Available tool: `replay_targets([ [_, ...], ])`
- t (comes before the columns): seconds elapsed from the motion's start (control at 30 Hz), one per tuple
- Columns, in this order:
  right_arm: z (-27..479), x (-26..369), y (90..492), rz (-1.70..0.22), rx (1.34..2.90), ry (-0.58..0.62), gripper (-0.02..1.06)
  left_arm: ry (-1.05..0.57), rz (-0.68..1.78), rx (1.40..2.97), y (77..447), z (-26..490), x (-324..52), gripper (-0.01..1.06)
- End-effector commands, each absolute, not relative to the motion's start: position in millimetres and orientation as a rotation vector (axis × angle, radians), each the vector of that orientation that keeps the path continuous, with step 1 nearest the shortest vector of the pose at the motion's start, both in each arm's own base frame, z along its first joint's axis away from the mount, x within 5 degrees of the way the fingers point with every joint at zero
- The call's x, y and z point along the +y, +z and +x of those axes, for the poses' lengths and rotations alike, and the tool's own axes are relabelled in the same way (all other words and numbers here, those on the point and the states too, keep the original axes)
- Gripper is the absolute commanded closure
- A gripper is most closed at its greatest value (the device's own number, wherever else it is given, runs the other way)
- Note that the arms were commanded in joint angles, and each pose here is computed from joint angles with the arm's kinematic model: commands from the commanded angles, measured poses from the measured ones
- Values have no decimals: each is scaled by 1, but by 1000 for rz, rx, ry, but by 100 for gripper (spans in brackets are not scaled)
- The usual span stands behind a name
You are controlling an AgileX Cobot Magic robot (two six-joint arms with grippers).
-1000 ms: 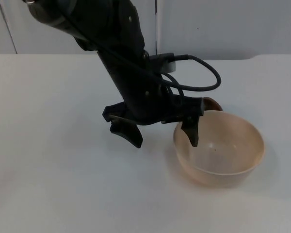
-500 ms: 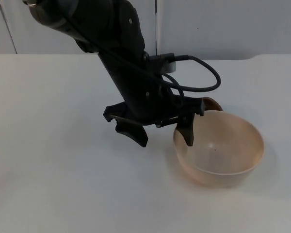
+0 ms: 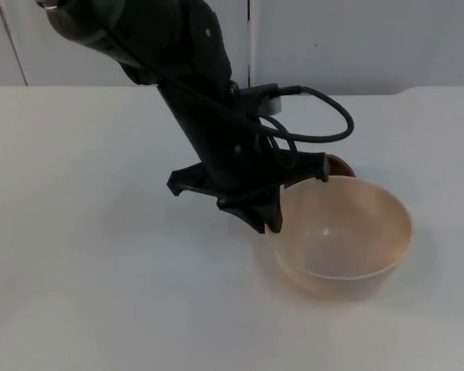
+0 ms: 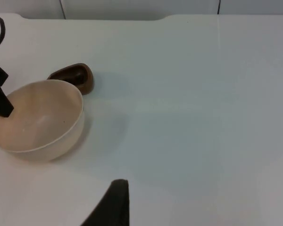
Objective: Pick up the bowl with the left hand and pour the coffee beans from the cup into the bowl with the right hand.
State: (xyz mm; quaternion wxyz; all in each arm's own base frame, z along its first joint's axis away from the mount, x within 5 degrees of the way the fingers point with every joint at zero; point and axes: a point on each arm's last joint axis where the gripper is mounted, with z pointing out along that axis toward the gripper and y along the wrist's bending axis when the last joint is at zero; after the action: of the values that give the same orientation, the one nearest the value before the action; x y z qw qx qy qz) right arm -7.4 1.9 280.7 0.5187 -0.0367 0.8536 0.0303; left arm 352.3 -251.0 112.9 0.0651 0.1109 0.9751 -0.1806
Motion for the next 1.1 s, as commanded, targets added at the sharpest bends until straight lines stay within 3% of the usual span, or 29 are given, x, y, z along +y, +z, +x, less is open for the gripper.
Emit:
replay_targets([
  [0.0,-8,2,280,-87,2047,58,-1,-572,304,2932,115,354,-253,100],
  [0.03,-8,2,280,-87,2047,58,-1,-580,297,2933,115,354,-253,105],
  [0.37,-7,1,280,-87,2047,55,-1,-572,322,2961,120,351,-250,105],
  [0.67,-7,1,280,-87,2047,55,-1,-511,416,2869,160,351,-240,105],
  [0.83,-7,1,280,-87,2047,55,-1,-523,356,2850,187,356,-218,105],
  [1.07,-7,1,280,-87,2047,55,-1,-467,295,2877,196,357,-183,105],
])
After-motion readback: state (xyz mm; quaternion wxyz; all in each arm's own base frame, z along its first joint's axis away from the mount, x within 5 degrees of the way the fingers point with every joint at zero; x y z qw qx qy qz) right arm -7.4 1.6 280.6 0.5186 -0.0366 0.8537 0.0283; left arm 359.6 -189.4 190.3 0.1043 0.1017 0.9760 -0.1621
